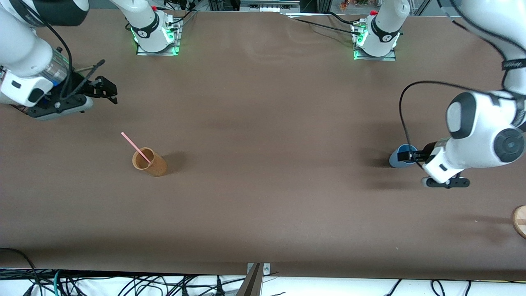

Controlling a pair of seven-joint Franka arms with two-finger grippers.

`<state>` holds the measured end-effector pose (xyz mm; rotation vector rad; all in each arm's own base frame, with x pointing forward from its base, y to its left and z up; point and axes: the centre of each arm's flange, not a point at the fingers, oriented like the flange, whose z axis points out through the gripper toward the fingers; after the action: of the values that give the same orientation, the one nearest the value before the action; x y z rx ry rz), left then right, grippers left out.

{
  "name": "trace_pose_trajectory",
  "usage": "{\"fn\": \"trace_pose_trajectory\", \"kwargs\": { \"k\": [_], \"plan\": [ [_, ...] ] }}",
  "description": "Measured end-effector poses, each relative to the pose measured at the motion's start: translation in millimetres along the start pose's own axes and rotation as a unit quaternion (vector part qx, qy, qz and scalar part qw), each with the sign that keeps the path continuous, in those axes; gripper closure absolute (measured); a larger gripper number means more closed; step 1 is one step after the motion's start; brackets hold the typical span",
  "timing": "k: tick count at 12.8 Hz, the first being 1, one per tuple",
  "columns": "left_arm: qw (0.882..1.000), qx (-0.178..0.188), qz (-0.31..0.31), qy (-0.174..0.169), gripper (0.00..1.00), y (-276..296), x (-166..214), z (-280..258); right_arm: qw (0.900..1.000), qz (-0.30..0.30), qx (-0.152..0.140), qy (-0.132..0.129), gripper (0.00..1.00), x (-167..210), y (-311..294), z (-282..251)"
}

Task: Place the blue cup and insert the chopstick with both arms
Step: 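Reach the left gripper to the blue cup while the right gripper reaches the chopstick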

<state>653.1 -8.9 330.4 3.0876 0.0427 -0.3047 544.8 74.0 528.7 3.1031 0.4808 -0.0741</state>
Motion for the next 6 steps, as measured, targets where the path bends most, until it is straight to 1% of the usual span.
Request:
{"fn": "trace_pose_trajectory", "kwargs": {
  "k": [1,3,6],
  "plan": [
    [1.0,0.001,-0.001,0.003,0.0,-0.8,1.5,12.4,1.0,-0.009,0.002,-0.008,0.0,7.5,-0.9,15.2],
    [1.0,0.002,-0.002,0.014,0.0,-1.7,0.2,32.9,0.999,-0.047,0.006,-0.02,0.0,27.7,-6.7,53.3],
    [1.0,0.004,-0.002,0.018,0.0,-1.8,-7.9,66.1,0.994,-0.102,0.017,-0.04,0.0,51.7,-10.8,112.7]
  ]
}}
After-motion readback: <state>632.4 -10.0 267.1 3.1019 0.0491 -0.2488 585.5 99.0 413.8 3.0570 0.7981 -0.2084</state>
